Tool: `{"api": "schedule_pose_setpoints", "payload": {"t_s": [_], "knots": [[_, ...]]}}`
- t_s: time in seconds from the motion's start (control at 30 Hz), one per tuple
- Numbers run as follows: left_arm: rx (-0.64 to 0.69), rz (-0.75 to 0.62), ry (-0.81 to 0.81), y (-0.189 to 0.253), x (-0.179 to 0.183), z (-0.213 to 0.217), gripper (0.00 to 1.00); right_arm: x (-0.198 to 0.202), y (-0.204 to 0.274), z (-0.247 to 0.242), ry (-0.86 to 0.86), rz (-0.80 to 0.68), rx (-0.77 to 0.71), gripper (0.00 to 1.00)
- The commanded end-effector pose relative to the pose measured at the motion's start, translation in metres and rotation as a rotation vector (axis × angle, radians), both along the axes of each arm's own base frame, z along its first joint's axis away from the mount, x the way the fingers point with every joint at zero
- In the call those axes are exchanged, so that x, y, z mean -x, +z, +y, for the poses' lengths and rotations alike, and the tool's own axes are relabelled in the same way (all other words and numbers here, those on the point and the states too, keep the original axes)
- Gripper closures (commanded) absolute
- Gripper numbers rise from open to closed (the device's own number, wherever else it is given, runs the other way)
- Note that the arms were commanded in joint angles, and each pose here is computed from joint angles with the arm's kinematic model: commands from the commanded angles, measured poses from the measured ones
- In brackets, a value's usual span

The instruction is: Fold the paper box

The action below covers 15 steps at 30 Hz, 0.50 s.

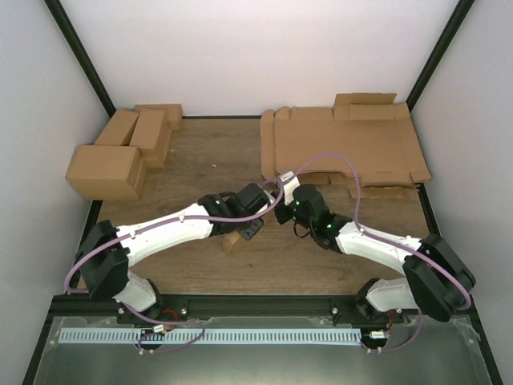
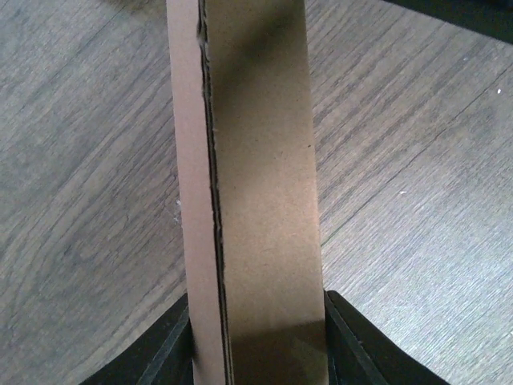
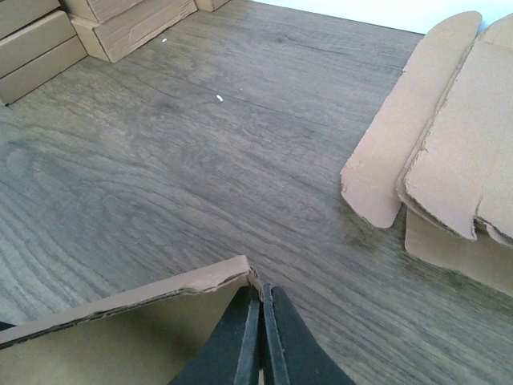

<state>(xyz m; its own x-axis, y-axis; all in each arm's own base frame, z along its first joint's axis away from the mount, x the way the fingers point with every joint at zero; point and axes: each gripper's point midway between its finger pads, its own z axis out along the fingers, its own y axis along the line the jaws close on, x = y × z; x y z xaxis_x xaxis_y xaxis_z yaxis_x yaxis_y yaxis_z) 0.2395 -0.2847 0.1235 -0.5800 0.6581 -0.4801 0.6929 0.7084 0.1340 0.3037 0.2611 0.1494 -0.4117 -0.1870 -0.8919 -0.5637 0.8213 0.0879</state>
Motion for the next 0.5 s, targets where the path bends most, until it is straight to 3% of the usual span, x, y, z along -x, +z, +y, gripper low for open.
{"api": "schedule_pose_setpoints", "payload": {"t_s": [0.0, 0.47], "knots": [[-0.039, -0.037, -0.02, 0.0, 0.003, 0.001, 0.63, 0.024, -0.038, -0.015, 0.013, 0.132, 0.073, 0.97], [-0.034, -0.028, -0.061, -0.011, 0.004, -0.003, 0.63, 0.035, 0.008, -0.035, 0.161, 0.241, -0.22, 0.84]]}}
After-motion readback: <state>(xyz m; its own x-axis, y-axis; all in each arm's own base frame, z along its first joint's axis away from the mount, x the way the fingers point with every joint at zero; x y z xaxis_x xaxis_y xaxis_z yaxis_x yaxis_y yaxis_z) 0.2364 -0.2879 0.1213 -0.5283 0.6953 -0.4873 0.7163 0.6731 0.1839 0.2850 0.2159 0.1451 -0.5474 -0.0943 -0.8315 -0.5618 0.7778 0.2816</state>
